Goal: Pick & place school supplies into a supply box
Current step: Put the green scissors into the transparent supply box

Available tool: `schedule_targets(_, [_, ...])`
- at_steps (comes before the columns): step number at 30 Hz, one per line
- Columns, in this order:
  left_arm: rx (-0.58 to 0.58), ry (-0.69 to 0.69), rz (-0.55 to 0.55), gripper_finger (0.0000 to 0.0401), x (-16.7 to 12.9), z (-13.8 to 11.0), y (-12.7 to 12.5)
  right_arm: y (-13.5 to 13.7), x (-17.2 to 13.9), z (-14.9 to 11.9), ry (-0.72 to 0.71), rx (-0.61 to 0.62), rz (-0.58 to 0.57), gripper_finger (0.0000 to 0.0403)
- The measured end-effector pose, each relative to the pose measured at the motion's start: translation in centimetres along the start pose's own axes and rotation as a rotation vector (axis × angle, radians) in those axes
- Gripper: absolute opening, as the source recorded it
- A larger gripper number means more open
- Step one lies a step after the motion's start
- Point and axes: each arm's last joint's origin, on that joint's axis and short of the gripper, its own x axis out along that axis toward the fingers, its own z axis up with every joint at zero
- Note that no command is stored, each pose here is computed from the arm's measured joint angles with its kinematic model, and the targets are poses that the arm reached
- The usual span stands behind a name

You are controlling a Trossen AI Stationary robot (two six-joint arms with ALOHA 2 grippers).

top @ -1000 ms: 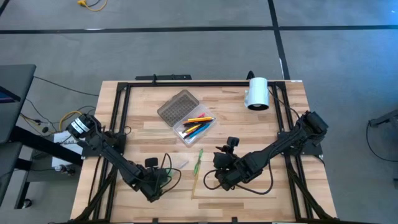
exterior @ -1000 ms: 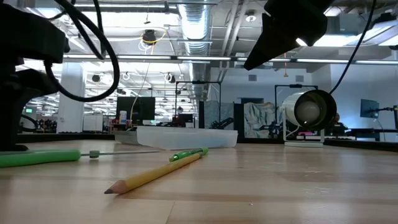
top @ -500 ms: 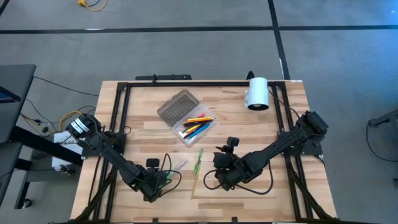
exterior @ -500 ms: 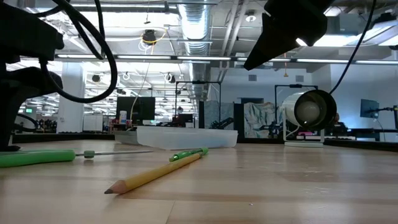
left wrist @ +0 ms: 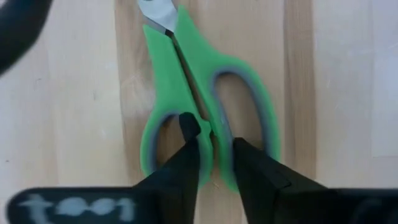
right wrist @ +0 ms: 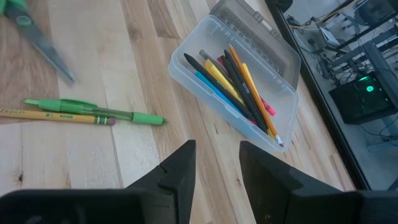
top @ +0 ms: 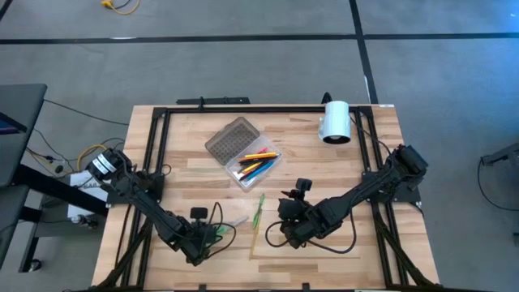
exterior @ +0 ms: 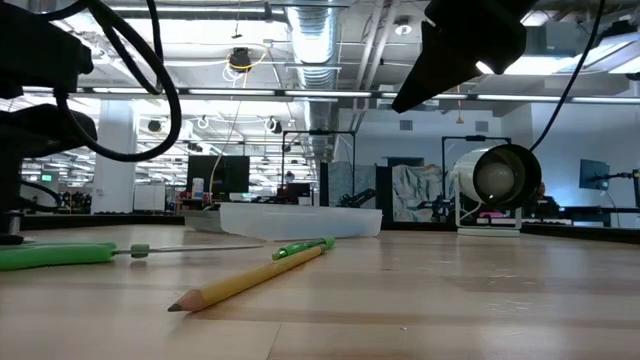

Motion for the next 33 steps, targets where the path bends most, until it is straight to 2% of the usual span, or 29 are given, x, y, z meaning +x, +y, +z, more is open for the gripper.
schedule_targets(5, [0.005, 0.003, 0.033, 0.0046, 0.04, -0.14, 0.25, 0.0, 0.0, 0.0, 0.0, 0.0, 0.0, 0.0118])
schedule_targets(12, [0.004, -0.011, 0.045, 0.007, 0.06, -0.09, 0.27, 0.0, 0.0, 0.0, 0.0, 0.0, 0.0, 0.0118])
schedule_targets(20, [0.003, -0.017, 0.042, 0.0059, -0.03, 0.02, 0.19, 0.0, 0.0, 0.0, 0.0, 0.0, 0.0, 0.0118])
schedule_targets(33, [0.015, -0.029, 0.03, 0.0065, -0.69, 0.71, -0.35, -0.01, 0.01, 0.0, 0.0, 0.0, -0.001, 0.0118])
